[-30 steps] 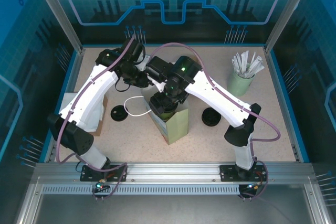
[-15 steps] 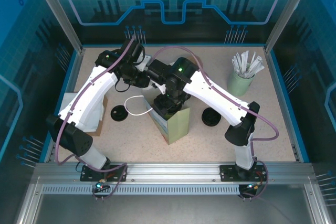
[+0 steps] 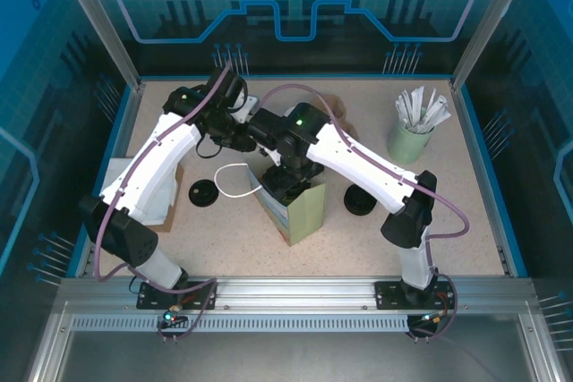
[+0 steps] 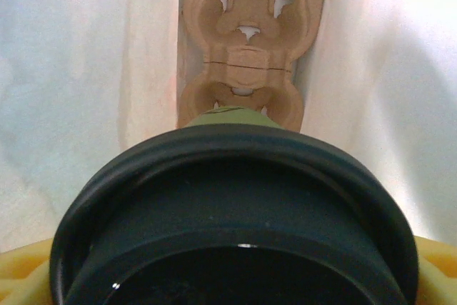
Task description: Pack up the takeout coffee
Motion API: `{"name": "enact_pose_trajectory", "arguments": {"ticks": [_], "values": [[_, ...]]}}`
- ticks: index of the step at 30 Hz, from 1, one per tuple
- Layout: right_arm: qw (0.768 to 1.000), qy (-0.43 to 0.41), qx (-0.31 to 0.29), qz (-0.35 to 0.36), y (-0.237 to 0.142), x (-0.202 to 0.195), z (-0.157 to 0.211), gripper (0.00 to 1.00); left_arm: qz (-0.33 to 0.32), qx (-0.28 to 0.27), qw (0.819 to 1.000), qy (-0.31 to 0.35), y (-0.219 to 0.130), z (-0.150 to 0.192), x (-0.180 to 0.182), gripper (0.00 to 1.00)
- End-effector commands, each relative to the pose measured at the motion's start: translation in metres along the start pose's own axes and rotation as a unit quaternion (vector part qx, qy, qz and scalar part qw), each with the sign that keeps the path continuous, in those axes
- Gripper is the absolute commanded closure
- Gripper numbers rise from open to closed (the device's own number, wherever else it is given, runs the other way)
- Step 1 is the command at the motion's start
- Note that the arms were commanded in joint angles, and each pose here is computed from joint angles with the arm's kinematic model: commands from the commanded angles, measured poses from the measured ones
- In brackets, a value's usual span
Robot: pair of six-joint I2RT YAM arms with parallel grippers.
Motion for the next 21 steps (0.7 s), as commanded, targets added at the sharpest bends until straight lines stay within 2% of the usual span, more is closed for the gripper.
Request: {"name": "enact_pose_trajectory", "arguments": {"ticks": [1, 11, 21], "values": [[1.000, 0.006, 0.005, 0.015, 0.009, -0.006, -0.004, 0.24, 0.003, -0.007, 1.000, 0.006, -0.005, 0.003, -0.004, 0.72], [1.000, 0.019, 0.010, 0.020, 0.030, -0.010, -0.006, 0.24, -0.013, 0.002, 1.000, 0.009, -0.001, 0.006, 0.000, 0.62], [0.999, 0.027, 0.017, 0.018, 0.045, -0.015, -0.002, 0.24, -0.029, 0.010, 0.999, 0.009, 0.001, 0.009, 0.004, 0.57]]}}
Point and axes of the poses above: each hand's point on the last joint's axis, 136 mm out from that joint toward the fingers, its own y axis out along the fingers, its own x axis along the line the jaws close on, z = x × y, the point moved 6 cm from there along -y, back along the fingers, and after that the axes turned 11 degrees about y, right-handed, at the moved point
